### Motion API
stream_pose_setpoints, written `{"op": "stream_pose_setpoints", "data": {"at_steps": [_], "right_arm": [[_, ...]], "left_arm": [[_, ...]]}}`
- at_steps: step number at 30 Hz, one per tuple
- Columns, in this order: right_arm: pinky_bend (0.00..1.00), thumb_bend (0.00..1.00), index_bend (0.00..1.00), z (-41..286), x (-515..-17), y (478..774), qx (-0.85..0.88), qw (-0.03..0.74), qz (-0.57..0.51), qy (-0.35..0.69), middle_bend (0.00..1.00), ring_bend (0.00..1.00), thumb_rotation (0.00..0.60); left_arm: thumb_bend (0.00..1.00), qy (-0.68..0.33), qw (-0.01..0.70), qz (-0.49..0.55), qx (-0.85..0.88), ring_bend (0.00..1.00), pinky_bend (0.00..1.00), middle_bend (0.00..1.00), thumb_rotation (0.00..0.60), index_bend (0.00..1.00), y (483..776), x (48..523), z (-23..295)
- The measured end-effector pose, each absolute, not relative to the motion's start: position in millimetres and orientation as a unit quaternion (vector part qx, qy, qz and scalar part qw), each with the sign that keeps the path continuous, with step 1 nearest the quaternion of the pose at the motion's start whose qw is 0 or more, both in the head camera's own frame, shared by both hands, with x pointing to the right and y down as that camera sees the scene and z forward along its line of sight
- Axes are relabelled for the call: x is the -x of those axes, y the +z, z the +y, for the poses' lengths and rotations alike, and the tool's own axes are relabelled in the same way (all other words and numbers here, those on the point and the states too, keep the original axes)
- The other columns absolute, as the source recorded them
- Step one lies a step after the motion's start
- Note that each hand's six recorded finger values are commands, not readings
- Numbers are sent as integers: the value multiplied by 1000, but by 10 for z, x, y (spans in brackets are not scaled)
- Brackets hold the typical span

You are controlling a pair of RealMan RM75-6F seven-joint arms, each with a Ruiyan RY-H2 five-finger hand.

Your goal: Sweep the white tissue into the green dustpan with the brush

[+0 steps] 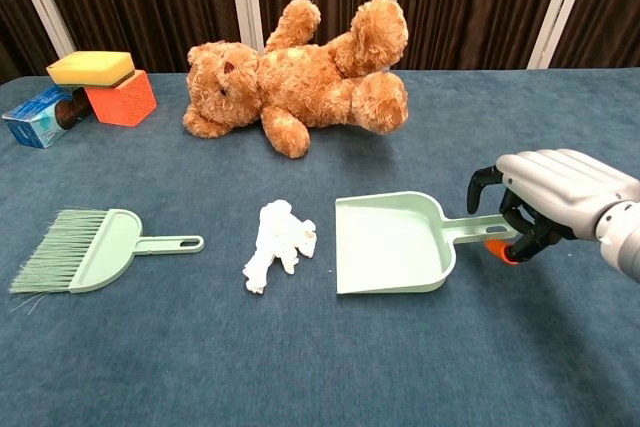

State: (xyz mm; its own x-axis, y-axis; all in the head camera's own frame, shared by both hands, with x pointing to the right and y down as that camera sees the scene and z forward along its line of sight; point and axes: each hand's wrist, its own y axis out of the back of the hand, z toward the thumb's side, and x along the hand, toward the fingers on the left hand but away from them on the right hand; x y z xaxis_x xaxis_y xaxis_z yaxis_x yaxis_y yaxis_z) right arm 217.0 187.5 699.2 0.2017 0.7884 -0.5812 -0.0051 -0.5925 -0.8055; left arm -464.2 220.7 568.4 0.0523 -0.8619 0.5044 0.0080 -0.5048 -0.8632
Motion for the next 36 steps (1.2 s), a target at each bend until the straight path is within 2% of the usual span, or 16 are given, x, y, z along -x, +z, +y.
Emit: {"op": "stream_pose_setpoints", "data": {"at_steps": [4, 8, 11, 13, 16, 21, 25, 28, 33, 36], "right_arm": [[887, 368, 458, 1881, -2178, 7029, 692, 344, -284, 567, 860, 873, 600], [887, 435, 637, 1897, -2174, 7054, 694, 345, -281, 566, 860, 873, 600], [887, 465, 680, 1890, -2159, 7044, 695, 348, -281, 563, 860, 873, 600], [887, 466, 682, 1879, -2150, 7033, 695, 350, -281, 561, 860, 873, 600], [887, 466, 682, 1843, -2139, 7004, 695, 356, -282, 557, 860, 873, 600], [887, 466, 682, 1811, -2138, 6990, 693, 362, -281, 557, 860, 873, 600], [887, 466, 682, 1797, -2145, 6985, 691, 364, -280, 558, 860, 873, 600], [887, 466, 682, 1787, -2147, 6988, 690, 366, -279, 559, 860, 873, 600], [887, 465, 682, 1776, -2163, 6994, 688, 368, -278, 560, 860, 873, 600], [887, 466, 682, 1764, -2175, 6999, 687, 370, -276, 562, 860, 873, 600]], "left_arm": [[0, -599, 365, 336, 628, 0, 0, 0, 600, 0, 5692, 4629, 2213], [0, -598, 365, 335, 630, 0, 0, 0, 600, 0, 5693, 4610, 2215], [1, -598, 360, 334, 634, 0, 2, 0, 600, 0, 5702, 4582, 2215], [16, -595, 359, 331, 638, 3, 37, 0, 600, 0, 5708, 4536, 2189], [71, -587, 362, 330, 644, 92, 181, 21, 600, 1, 5710, 4423, 2087], [157, -571, 376, 324, 654, 442, 526, 340, 600, 125, 5743, 4168, 1834], [163, -569, 389, 305, 657, 632, 708, 556, 600, 195, 5849, 3933, 1657], [187, -571, 398, 286, 659, 807, 848, 761, 600, 268, 5958, 3739, 1547], [228, -581, 396, 256, 663, 951, 971, 927, 600, 356, 6180, 3433, 1425], [243, -584, 387, 240, 672, 983, 996, 965, 600, 407, 6331, 3211, 1399]]}}
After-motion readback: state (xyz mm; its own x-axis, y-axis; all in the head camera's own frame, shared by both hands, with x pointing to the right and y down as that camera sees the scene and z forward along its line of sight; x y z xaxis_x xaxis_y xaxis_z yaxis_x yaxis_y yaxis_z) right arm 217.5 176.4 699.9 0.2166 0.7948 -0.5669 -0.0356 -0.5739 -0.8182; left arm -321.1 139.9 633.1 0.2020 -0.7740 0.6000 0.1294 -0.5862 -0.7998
